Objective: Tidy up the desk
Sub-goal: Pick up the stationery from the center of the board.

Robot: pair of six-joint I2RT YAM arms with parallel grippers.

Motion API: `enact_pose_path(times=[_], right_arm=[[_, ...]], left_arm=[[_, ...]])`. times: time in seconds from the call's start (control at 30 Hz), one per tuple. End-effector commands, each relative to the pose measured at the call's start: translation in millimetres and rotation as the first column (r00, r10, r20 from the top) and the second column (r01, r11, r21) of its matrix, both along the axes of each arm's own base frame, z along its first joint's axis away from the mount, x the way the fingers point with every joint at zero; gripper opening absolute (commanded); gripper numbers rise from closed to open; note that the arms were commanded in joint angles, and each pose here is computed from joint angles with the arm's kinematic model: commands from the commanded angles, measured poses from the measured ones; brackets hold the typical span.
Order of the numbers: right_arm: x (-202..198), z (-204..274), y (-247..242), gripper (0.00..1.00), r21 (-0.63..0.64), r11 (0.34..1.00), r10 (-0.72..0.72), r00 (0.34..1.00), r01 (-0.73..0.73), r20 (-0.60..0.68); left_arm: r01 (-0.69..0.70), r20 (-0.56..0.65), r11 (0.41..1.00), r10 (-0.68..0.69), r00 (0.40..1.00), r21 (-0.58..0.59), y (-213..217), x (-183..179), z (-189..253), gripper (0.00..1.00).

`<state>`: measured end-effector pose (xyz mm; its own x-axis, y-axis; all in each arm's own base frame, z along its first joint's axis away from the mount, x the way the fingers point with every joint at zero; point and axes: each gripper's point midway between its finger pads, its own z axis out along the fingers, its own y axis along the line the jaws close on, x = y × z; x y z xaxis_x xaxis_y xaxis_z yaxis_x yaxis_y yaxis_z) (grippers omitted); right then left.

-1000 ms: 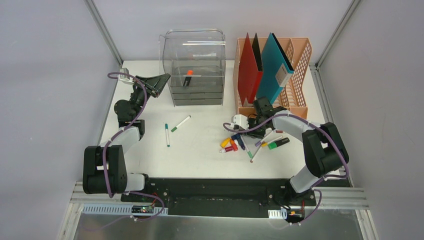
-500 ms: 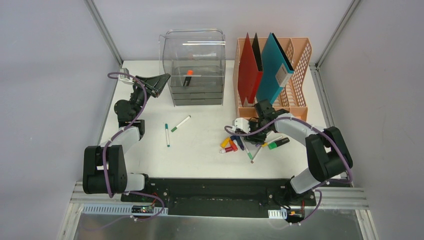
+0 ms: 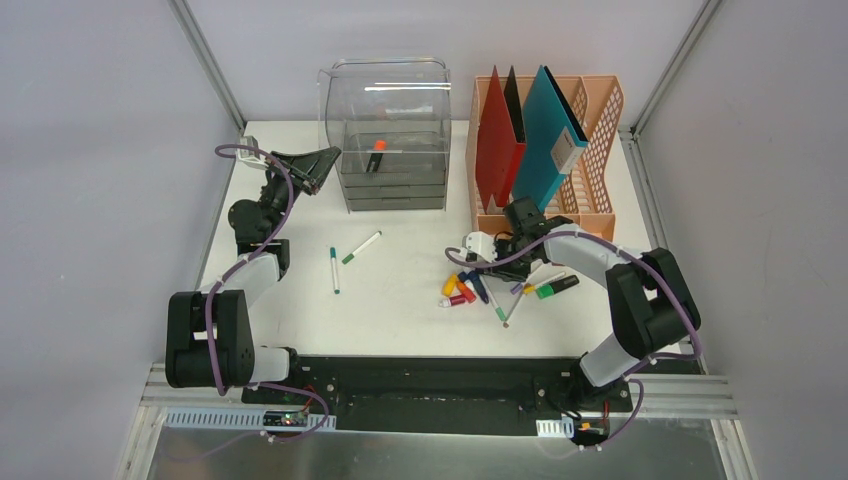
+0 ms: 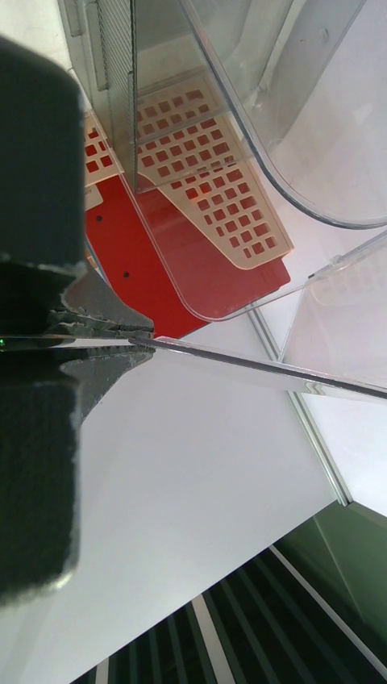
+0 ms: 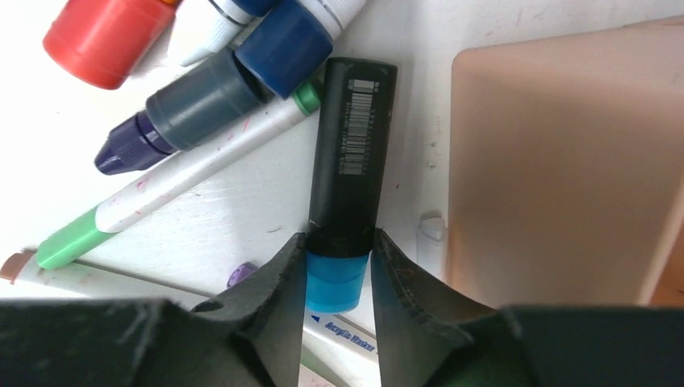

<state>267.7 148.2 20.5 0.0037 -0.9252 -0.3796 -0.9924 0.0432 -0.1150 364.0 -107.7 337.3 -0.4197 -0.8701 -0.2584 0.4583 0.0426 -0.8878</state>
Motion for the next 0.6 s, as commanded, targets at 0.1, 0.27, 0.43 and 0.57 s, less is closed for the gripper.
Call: enact_pose_path(times=[0.1,0.27,0.43,0.57], right_arm=[[7.1,-9.7,-9.2,0.22,-0.088,0.996,0.004,0.999,0.000,0.038],[14.7,8.7,-1.4,0.09,-0.034,0.996,-0.079,0.995,0.082,0.062],[16.3,40.8,6.2,0.00,0.048,0.989,-0.145,0.985,0.141,0.096],[12.0,64.0,6.6,0.00,0.095,0.980,-0.183,0.976,0.173,0.116]], left_arm=[[-0.015,0.120,1.000,0.015,0.993,-0.006,3.2,-9.0,29.1,0.00],[-0.014,0.119,1.000,0.016,0.993,-0.010,3.5,-8.9,28.8,0.00],[-0.010,0.120,1.000,0.013,0.993,-0.022,3.9,-9.0,31.7,0.00],[-0.003,0.119,1.000,0.006,0.993,-0.029,3.7,-7.8,33.6,0.00]])
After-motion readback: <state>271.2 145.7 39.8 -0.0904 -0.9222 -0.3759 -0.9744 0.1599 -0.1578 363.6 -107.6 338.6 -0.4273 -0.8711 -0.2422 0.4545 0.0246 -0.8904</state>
